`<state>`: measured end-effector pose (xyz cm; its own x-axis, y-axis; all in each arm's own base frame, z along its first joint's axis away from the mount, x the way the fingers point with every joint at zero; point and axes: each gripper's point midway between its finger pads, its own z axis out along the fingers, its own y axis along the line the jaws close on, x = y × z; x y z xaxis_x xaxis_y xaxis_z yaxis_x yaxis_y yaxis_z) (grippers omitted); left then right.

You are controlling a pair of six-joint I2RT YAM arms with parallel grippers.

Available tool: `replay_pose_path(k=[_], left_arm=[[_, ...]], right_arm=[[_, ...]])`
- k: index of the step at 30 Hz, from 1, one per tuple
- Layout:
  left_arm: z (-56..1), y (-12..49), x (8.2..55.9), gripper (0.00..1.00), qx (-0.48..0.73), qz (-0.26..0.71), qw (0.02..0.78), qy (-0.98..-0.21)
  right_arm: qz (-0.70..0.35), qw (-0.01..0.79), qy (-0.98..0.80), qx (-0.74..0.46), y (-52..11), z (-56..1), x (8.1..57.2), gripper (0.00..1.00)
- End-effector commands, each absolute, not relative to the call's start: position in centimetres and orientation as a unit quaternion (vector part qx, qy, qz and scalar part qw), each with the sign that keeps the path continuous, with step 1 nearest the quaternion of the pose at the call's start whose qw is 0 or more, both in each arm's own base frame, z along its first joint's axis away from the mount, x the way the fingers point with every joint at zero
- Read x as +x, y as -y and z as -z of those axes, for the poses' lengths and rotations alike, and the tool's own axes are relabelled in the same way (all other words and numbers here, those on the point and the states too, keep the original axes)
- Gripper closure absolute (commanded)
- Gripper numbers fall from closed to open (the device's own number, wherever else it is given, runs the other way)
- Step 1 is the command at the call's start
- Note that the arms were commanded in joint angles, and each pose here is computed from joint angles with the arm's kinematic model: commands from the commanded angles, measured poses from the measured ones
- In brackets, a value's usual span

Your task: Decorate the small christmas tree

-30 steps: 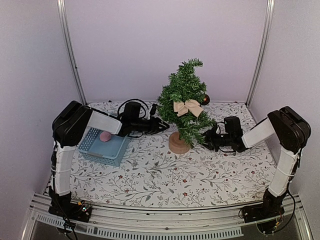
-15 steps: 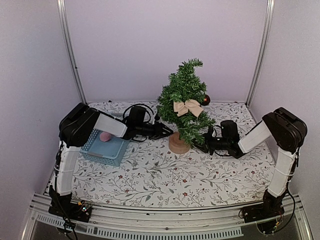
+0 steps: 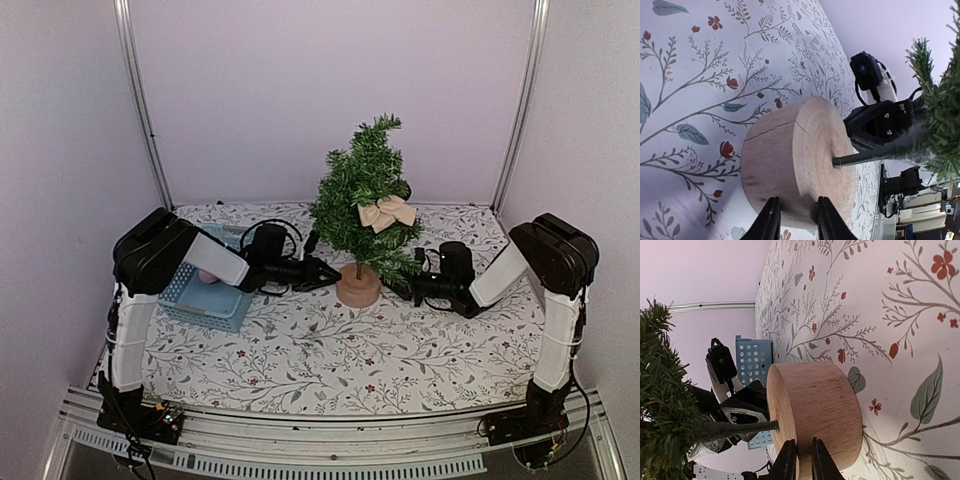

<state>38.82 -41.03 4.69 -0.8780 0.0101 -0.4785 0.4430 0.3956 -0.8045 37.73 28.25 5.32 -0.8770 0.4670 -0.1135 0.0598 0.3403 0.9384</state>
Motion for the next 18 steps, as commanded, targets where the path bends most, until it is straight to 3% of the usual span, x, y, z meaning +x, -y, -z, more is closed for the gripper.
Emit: replay_pose_path(k=[1,18], left_arm=[[-6.9,42.2,37.0,0.72,0.155,0.551,0.209,-0.793],[-7.5,42.9,35.5,0.73,0.151,0.559,0.205,-0.789]], right_arm=[[-0.571,0.194,-0.782,0.158,-28.9,-6.0,38.7,0.86],[-0.594,0.212,-0.754,0.187,-27.0,-5.9,41.3,0.85]])
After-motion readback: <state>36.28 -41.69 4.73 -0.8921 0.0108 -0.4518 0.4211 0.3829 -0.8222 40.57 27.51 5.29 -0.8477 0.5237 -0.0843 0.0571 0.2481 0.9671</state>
